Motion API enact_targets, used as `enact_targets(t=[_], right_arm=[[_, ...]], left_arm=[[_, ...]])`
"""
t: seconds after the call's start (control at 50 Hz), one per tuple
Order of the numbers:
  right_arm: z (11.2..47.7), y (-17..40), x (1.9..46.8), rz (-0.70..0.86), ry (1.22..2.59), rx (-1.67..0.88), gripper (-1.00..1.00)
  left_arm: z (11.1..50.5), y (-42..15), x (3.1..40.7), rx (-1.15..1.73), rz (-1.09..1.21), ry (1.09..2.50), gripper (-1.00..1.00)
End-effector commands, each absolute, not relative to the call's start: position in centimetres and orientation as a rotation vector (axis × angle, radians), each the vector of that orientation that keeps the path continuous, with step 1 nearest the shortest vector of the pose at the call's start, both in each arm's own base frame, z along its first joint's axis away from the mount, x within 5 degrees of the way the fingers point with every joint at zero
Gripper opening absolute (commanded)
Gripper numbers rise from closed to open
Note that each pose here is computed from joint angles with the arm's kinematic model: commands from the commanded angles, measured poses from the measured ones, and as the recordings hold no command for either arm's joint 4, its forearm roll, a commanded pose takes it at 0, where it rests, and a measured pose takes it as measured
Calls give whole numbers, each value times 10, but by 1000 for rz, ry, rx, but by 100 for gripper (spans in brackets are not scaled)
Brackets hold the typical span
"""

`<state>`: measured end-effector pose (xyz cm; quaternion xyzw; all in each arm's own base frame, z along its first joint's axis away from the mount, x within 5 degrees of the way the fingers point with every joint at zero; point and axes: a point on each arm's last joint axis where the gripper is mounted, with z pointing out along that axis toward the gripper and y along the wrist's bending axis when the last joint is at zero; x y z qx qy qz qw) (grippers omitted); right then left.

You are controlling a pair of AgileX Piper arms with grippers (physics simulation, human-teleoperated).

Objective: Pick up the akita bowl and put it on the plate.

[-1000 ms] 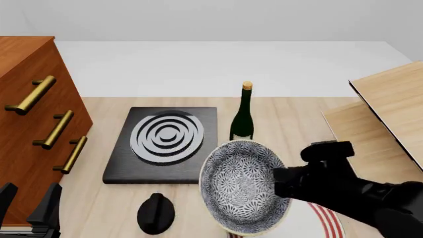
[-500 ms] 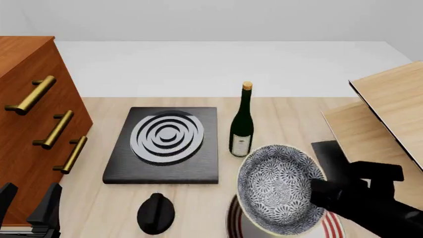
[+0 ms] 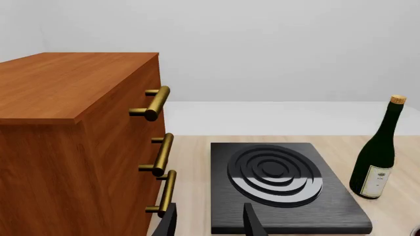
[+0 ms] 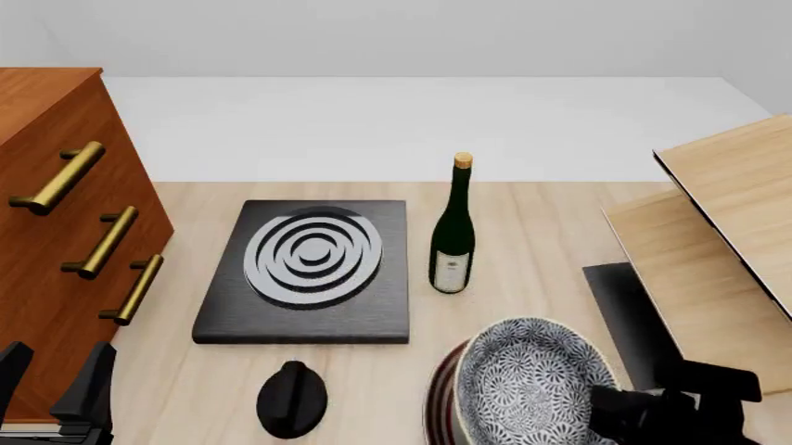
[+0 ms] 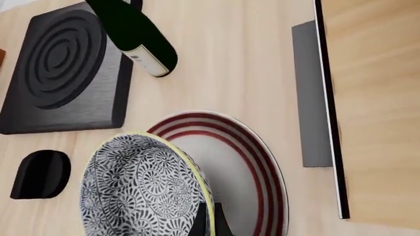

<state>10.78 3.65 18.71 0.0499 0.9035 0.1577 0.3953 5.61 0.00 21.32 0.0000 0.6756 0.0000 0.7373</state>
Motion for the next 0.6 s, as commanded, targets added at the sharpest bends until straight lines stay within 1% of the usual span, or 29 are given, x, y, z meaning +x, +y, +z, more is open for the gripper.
enact_targets(t=[0.02,0.16,0.26,0.6], right_arm=[[171,35,98,424,2312,160,-100],[159,34,95,423,2333,167,-100],[157,34,96,418,2332,171,-100],[169,36,104,405,2318,136,-100]], left_arm=[[213,0,56,0,0,1484,100],[213,0,56,0,0,1484,100],[213,0,56,0,0,1484,100],[213,0,56,0,0,1484,100]])
